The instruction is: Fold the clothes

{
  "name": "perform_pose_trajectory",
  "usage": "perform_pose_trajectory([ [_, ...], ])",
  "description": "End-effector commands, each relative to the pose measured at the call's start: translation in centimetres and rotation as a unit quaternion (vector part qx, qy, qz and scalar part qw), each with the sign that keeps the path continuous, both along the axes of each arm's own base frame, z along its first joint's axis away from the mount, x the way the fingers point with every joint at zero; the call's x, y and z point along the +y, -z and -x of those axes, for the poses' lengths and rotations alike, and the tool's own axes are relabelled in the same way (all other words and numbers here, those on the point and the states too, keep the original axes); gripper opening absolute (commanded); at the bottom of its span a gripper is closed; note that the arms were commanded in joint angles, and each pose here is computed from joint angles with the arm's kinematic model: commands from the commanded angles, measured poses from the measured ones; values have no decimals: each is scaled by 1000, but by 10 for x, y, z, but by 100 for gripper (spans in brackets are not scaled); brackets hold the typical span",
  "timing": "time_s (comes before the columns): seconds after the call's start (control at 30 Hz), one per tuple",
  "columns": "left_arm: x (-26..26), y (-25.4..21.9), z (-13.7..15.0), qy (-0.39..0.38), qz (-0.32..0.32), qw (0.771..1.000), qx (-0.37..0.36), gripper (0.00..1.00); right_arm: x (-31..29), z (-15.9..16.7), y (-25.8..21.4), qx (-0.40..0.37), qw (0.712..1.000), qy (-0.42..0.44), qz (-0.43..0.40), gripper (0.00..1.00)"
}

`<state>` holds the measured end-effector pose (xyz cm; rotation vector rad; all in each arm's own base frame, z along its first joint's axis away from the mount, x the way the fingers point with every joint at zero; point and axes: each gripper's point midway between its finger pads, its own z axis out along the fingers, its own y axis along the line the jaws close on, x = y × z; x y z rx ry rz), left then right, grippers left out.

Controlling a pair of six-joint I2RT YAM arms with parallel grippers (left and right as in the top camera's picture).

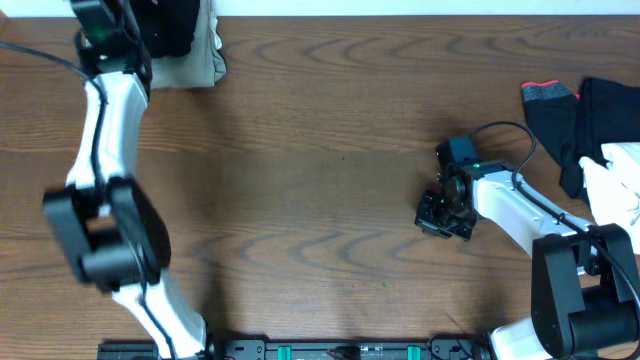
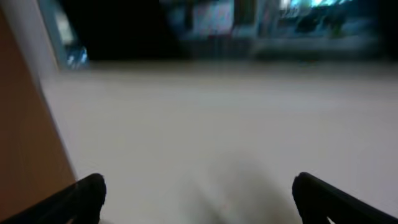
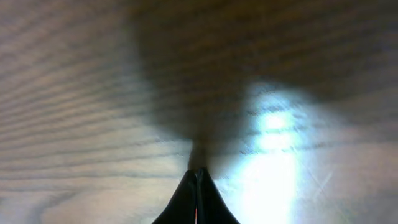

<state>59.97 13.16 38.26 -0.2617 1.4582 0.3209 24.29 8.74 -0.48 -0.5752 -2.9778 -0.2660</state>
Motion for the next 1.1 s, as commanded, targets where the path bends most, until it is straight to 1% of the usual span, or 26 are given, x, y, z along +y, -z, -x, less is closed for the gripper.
perform_pose_trajectory([
  [0.0, -26, -58, 37, 15, -5, 1000, -16, 98, -2, -20, -29, -50, 999, -16, 5, 7],
  [0.1, -49, -76, 71, 33, 0, 999, 24, 98, -1, -30, -60, -92, 995, -32, 0, 15],
  [0.17, -63, -83, 101, 45, 3, 997, 59, 98, -2, -33, -84, -121, 992, -40, 1, 24],
  [0.27, -80, -91, 150, 60, 19, 993, 97, 98, -2, -33, -120, -169, 984, -63, -4, 55],
  [0.3, -85, -94, 168, 65, 34, 992, 104, 98, -2, -31, -132, -185, 980, -68, -5, 64],
  [0.33, -90, -95, 187, 71, 53, 990, 111, 98, -3, -29, -143, -199, 977, -71, -7, 77],
  [0.37, -97, -97, 204, 86, 70, 987, 115, 98, -4, -26, -155, -214, 974, -71, -7, 84],
  [0.4, -107, -98, 221, 111, 80, 983, 125, 98, -6, -23, -166, -228, 971, -71, -6, 88],
  [0.5, -142, -94, 270, 205, 91, 962, 158, 98, -13, -11, -199, -274, 960, -67, 0, 92],
  [0.6, -169, -90, 316, 281, 103, 938, 177, 98, -20, 7, -227, -318, 946, -62, 4, 99],
  [0.7, -188, -88, 353, 337, 108, 918, 179, 98, -29, 24, -248, -362, 931, -54, 11, 99],
  [0.8, -192, -77, 379, 346, 110, 913, 184, 98, -39, 41, -269, -412, 910, -42, 22, 99],
  [0.9, -193, -59, 399, 349, 113, 911, 189, 98, -46, 62, -294, -471, 882, -32, 20, 99],
  [1.07, -195, -20, 420, 354, 116, 907, 197, 98, -53, 90, -320, -539, 842, -22, 8, 99],
])
